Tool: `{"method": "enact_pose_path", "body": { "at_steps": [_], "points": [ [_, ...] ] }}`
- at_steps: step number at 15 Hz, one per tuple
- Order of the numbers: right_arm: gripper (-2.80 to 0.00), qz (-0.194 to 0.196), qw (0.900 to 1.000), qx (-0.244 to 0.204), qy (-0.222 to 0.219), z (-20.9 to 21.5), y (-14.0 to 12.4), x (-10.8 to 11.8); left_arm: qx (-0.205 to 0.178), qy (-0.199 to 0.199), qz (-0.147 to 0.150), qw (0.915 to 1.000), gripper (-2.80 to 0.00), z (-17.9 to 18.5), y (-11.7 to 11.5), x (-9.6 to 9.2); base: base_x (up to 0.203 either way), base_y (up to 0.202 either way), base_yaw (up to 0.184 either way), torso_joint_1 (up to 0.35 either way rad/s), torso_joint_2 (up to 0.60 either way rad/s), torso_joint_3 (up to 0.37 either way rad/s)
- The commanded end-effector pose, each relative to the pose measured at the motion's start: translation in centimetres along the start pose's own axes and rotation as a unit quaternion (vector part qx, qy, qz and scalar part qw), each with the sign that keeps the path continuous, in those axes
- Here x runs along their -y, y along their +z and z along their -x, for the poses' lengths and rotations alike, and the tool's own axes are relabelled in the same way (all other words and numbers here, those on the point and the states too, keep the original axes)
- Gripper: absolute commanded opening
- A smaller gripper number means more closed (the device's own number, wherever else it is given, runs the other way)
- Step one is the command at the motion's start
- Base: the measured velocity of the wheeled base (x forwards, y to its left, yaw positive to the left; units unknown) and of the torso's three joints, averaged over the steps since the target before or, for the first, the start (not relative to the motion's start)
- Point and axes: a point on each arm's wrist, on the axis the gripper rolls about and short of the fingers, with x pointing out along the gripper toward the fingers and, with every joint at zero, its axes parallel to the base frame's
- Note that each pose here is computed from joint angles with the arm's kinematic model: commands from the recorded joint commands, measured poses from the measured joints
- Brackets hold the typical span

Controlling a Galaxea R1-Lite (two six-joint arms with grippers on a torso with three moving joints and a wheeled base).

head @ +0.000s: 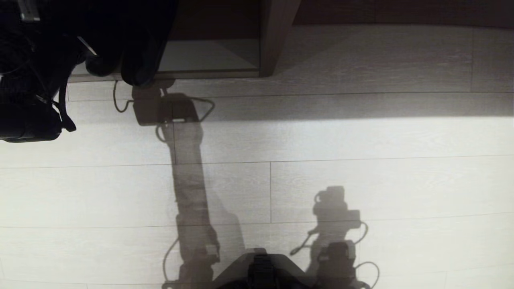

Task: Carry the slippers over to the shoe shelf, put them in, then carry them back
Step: Place the slippers on the floor

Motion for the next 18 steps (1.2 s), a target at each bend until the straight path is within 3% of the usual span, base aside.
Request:
{"method": "enact_pose_path", "body": {
  "at_steps": [1,8,13,18],
  "points": [
    [-2.8,0.0,1.0,0.0,0.001,0.0,0.0,0.0,-0.012,-0.002,0.003,0.9999,0.0,0.5,-1.8,-0.4,0.0,0.0,0.0,0.0,0.0,0.0],
    [-2.8,0.0,1.0,0.0,0.0,0.0,0.0,0.0,0.061,-0.018,-0.015,0.9979,0.0,1.0,-3.2,-0.3,0.0,0.0,0.0,0.0,0.0,0.0],
    [-2.8,0.0,1.0,0.0,0.001,0.0,0.0,0.0,0.04,-0.019,0.015,0.9989,0.0,1.0,-4.4,0.3,0.0,0.0,0.0,0.0,0.0,0.0],
    [-2.8,0.0,1.0,0.0,0.0,0.0,0.0,0.0,0.041,-0.023,0.019,0.9987,0.0,0.9,-5.7,0.8,0.0,0.0,0.0,0.0,0.0,0.0]
  ]
}}
